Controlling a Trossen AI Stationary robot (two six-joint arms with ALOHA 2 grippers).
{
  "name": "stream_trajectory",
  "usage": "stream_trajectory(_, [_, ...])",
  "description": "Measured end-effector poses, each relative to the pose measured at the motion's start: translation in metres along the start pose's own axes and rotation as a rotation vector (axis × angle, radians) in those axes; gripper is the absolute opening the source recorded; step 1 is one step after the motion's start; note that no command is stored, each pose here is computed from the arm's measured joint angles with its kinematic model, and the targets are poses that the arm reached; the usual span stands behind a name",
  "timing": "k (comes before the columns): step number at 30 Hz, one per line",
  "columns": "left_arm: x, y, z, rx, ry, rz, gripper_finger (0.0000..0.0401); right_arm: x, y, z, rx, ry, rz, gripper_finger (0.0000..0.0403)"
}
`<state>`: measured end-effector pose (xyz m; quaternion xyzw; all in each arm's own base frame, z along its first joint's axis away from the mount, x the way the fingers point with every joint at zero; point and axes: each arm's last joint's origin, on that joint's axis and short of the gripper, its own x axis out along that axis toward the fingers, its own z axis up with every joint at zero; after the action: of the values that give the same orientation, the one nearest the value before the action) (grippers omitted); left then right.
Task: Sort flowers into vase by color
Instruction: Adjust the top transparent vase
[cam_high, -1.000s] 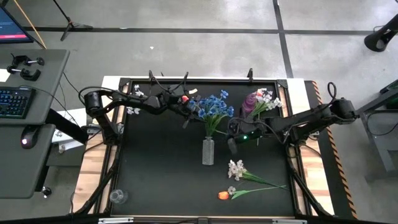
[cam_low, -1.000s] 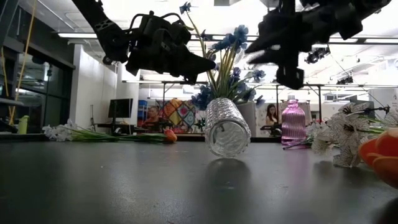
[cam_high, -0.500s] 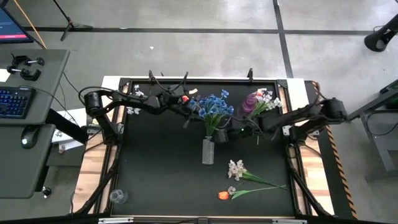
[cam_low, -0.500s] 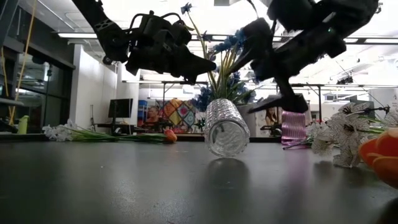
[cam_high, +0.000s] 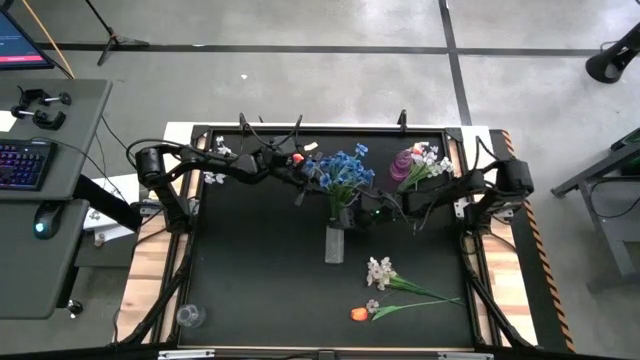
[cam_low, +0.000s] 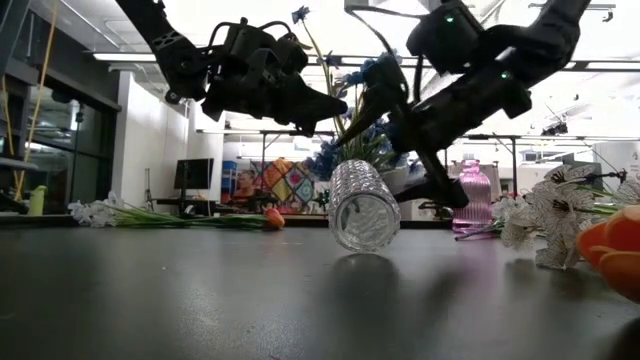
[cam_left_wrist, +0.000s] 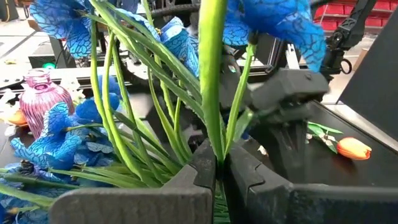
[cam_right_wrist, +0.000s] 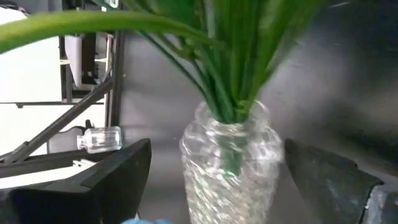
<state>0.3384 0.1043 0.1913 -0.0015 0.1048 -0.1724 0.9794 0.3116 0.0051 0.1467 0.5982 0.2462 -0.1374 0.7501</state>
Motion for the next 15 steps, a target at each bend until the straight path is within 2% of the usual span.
stream_trajectory(11, [0.000, 0.000, 0.000, 0.000, 0.001, 0.004, 0.0000, 0.025, 0.015, 0.005, -0.116, 0.064, -0.088, 0.0354])
stream_trajectory(15, [0.000, 0.000, 0.000, 0.000, 0.002, 0.016, 0.0000, 0.026, 0.017, 0.005, -0.106, 0.074, -0.121, 0.0312])
